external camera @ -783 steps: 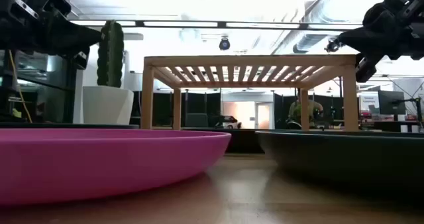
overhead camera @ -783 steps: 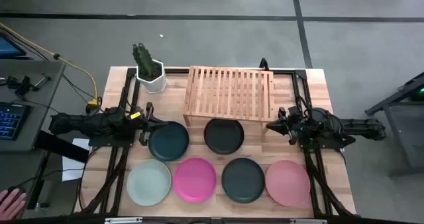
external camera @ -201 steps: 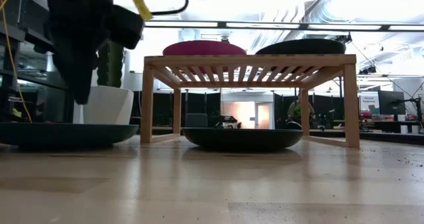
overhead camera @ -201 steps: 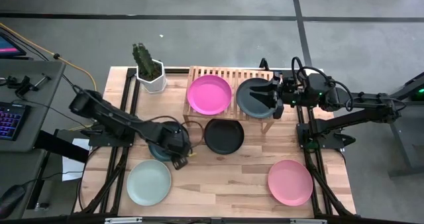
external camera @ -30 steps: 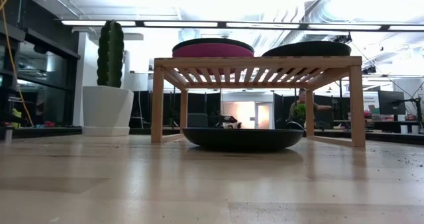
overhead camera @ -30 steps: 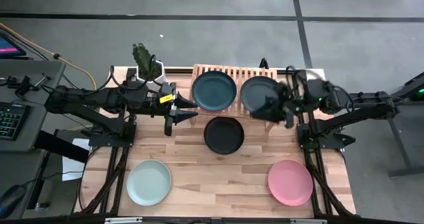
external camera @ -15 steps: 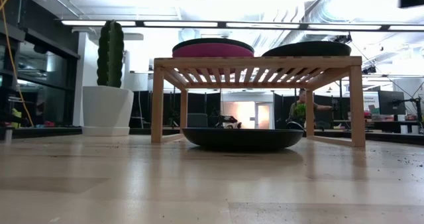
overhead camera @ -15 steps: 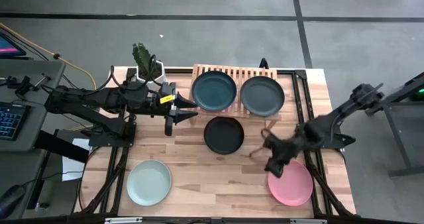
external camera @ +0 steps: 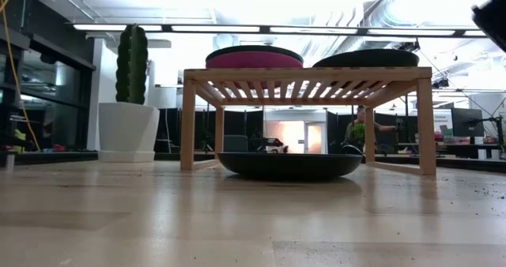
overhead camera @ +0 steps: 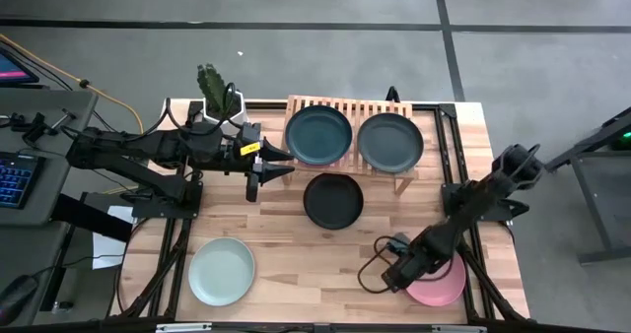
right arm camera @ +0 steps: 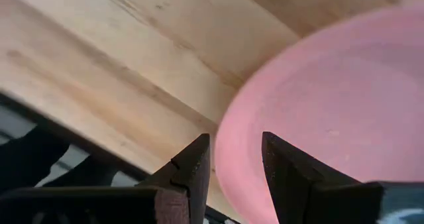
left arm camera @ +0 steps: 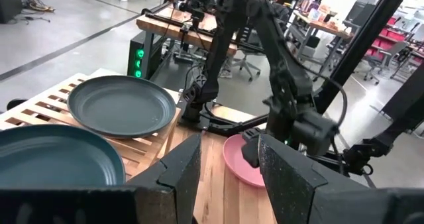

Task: Place and stack plates onto a shelf
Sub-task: Stack the light pink plate on top of the black plate on the shelf

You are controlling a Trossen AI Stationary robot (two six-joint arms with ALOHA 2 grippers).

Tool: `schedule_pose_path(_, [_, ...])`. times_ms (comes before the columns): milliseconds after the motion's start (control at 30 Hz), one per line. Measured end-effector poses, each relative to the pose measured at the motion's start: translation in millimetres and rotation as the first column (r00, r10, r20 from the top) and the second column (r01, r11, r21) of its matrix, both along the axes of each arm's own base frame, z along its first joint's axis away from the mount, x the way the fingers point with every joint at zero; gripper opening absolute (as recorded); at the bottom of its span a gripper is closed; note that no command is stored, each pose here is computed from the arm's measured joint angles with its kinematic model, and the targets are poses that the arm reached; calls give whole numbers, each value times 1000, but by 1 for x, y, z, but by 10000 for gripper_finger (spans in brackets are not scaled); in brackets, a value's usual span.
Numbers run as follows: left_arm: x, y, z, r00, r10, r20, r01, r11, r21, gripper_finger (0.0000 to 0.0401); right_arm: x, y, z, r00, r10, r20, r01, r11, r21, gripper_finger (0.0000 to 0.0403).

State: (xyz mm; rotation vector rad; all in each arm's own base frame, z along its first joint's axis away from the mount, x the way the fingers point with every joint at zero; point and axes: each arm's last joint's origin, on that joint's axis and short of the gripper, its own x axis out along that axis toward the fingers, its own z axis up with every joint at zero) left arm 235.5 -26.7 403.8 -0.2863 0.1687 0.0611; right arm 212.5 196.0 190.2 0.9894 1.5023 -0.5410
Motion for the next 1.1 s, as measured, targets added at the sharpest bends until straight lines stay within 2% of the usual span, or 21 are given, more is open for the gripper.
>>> schedule_pose_path(300, [0, 0, 0, 1000, 0, 0, 0, 1000, 0, 140, 1, 15, -26, 990, -115, -81, 112, 993, -34, 119])
schedule_pose_path(667, [0, 0, 0, 1000, 5, 2, -5, 1000, -24, 140, 0, 14, -20, 992, -113, -61, 111, 994, -20, 119])
schedule_pose_path(933, [0, 0, 0, 1000, 5, 2, -5, 1000, -26, 140, -1, 11, 6, 983, -169, 70, 167, 985, 42, 119])
schedule_pose_path(1100, [0, 0, 0, 1000, 5, 2, -5, 1000, -27, 140, 3, 16, -4, 985, -166, 49, 164, 986, 42, 119])
